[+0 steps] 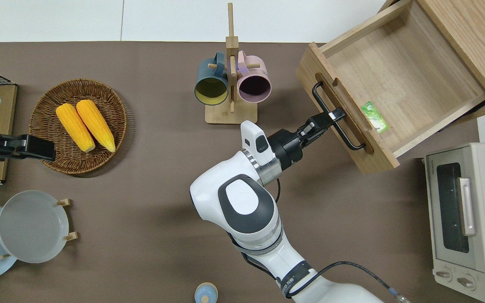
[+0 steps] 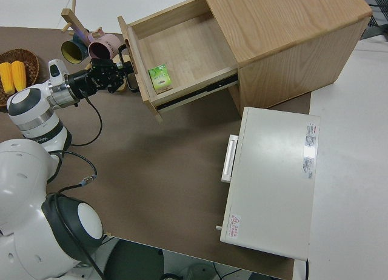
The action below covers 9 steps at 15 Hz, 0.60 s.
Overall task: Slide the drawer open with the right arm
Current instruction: 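Pull the handle toward the robot with the right gripper, sliding the drawer out, then open the right gripper and back it away from the handle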
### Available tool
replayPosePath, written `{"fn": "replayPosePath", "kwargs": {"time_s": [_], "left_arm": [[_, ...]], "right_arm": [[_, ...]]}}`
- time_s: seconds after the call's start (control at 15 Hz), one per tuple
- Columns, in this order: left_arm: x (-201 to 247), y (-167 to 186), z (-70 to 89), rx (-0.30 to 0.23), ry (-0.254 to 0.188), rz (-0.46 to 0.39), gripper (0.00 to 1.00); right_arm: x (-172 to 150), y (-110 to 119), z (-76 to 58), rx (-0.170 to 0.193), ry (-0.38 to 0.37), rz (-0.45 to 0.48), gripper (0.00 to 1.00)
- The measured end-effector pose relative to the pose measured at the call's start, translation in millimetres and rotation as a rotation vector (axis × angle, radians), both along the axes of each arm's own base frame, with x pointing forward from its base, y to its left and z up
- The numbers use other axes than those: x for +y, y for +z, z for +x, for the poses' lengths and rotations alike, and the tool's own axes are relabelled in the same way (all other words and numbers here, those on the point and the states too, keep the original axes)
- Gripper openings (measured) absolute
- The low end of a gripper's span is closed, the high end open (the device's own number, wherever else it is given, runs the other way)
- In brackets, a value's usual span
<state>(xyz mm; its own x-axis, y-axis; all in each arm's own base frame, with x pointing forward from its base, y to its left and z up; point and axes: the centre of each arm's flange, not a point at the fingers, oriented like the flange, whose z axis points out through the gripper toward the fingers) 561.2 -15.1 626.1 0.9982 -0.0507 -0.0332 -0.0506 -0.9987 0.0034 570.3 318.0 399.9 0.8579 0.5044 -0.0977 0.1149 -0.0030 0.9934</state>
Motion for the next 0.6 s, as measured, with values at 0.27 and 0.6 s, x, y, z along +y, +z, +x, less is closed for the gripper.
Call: {"fn": "replayPosePath", "kwargs": {"time_s": [0.27,0.6], "left_arm": [[0.0,0.0,0.0,0.0,0.0,0.0,1.0],[0.0,0.0,0.0,0.0,0.0,0.0,1.0]], "right_arm": [[0.3,-0.7,0.2,0.004,-0.002,-0.004,0.21],[-0.3,4.1,0.7,0.012,-0.016,-0.017,0.49]]}}
